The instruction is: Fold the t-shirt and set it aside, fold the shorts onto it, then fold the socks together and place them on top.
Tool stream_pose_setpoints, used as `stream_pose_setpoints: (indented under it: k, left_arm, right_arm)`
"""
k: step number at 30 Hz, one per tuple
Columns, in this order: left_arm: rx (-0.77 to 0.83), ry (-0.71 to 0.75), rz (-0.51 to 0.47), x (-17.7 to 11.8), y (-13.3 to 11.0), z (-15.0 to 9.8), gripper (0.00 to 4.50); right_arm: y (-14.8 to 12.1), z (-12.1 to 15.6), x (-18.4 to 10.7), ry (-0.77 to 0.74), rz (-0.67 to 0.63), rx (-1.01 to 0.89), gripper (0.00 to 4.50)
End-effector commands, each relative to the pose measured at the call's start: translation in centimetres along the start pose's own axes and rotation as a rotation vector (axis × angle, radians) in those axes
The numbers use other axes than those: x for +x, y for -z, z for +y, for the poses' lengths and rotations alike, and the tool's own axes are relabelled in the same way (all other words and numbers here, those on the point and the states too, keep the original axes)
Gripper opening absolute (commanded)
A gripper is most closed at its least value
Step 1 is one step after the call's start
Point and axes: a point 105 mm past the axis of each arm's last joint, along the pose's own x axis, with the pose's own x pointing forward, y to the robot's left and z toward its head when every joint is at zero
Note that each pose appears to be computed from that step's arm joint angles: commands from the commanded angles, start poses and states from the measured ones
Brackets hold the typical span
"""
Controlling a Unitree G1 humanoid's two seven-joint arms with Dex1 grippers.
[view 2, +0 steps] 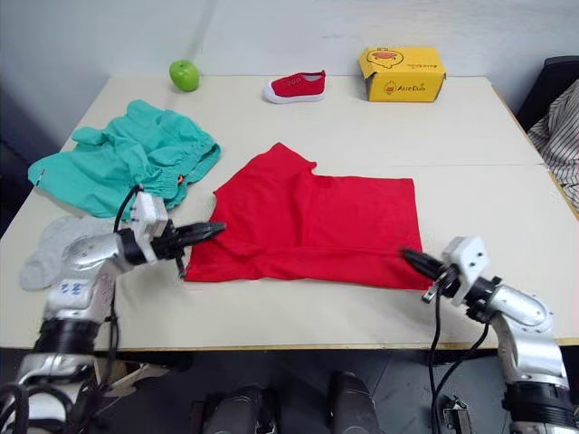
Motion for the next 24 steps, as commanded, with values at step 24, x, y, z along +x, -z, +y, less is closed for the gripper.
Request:
stream_pose_setpoints:
  k: [24]
  left_arm:
    - [0.087,-0.433,0.089,2.0,2.7,6.2,0.04]
  right_arm:
    - [3.7,-4.5,-5.6,0.270,0.154,-0.055,0.00]
